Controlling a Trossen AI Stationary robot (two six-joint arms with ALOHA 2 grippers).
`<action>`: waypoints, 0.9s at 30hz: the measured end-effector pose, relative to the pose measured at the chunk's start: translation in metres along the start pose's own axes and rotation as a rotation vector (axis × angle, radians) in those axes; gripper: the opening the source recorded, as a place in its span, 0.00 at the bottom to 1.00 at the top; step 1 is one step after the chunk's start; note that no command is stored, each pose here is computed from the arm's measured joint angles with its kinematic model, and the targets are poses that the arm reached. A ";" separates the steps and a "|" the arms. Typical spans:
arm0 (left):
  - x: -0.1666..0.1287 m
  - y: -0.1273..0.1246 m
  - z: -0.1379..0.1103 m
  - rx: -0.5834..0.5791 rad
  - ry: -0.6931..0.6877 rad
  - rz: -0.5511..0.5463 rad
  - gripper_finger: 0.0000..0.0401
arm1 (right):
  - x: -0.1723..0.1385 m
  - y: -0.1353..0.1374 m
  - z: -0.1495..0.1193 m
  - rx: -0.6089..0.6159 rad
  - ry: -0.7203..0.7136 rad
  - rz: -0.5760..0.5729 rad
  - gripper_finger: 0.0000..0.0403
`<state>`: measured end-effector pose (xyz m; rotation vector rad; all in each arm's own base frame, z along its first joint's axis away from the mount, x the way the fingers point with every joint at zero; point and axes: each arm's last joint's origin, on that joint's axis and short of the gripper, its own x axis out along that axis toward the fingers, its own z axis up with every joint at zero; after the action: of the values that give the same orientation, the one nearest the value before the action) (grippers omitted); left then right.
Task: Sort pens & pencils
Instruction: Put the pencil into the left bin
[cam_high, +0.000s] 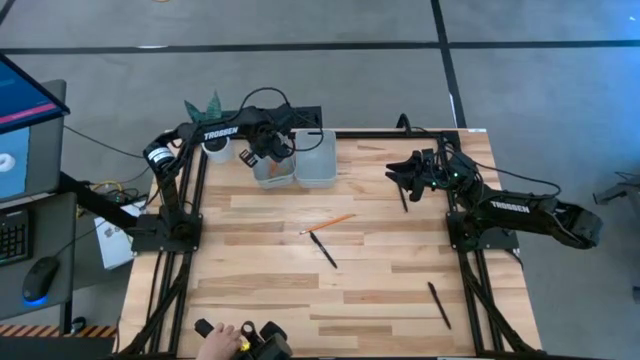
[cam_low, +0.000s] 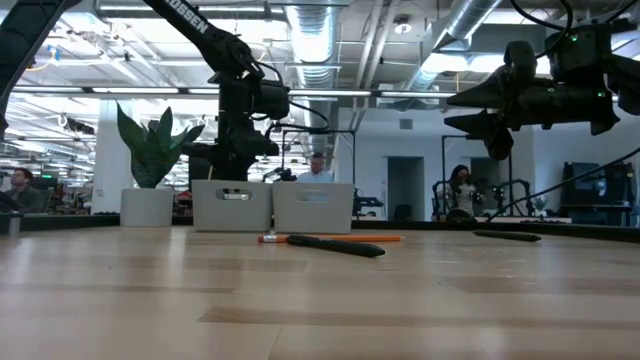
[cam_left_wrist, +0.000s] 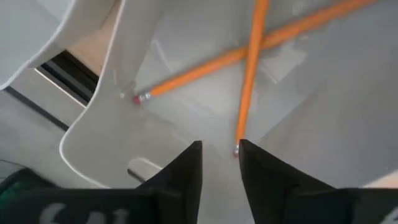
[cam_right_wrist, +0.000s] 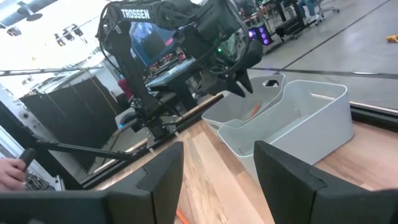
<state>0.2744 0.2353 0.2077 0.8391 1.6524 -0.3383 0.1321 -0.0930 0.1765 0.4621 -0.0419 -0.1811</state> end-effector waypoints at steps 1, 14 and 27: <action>0.000 0.000 -0.001 0.014 0.018 0.003 0.25 | 0.000 0.000 0.000 0.000 0.000 0.000 0.54; -0.019 0.011 -0.005 -0.165 0.021 0.036 0.26 | 0.000 0.000 0.000 0.000 0.000 0.000 0.54; -0.107 0.041 -0.020 -0.656 -0.112 0.169 0.26 | 0.000 0.000 0.000 -0.001 0.000 0.000 0.54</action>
<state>0.2929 0.2406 0.3228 0.4439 1.4417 0.2660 0.1321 -0.0930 0.1764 0.4614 -0.0418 -0.1811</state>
